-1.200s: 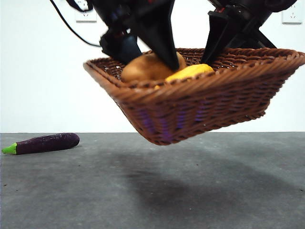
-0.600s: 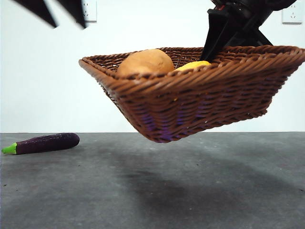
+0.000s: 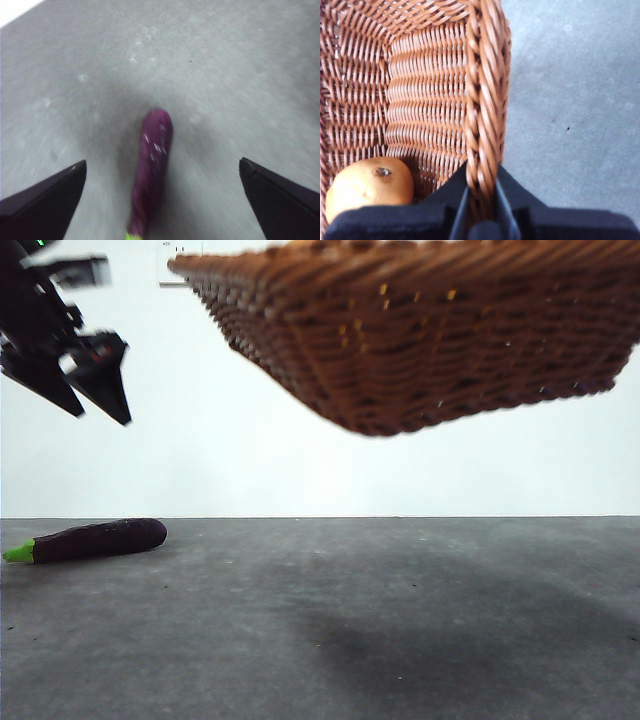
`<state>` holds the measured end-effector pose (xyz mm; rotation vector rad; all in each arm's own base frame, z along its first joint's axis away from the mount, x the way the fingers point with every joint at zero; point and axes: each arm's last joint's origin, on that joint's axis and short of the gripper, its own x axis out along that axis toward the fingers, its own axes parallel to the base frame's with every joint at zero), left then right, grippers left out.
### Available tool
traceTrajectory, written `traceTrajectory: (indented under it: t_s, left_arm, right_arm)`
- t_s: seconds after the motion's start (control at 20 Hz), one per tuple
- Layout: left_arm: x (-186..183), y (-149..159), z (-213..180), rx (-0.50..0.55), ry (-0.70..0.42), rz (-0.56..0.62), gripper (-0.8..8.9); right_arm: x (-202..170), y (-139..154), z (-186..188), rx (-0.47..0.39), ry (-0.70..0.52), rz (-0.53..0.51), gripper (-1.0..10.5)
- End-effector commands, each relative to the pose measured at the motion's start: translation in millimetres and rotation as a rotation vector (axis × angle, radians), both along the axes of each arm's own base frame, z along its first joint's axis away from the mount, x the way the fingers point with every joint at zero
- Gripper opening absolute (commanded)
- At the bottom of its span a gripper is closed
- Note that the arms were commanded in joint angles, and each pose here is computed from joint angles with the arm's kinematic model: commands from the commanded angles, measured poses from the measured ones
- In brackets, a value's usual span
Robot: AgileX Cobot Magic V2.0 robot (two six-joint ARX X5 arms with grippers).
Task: Help me put the vegetables on the table into the basket
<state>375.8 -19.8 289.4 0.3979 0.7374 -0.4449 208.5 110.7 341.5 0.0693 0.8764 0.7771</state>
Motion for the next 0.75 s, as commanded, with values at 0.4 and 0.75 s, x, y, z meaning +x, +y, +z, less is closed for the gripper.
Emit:
traceTrajectory:
  t_s: [0.4,0.75]
  left_arm:
    - [74.5,-2.0,-60.2,0.052,0.236,-0.094,5.35]
    - [85.9,-1.5,-98.9,0.066,0.301,-0.113,5.34]
  right_arm:
    - [-17.5,-8.6,10.8,-0.006,-0.035,0.001,-0.1]
    - [-18.7,-9.5,9.2,-0.031,-0.028,0.005,-0.1]
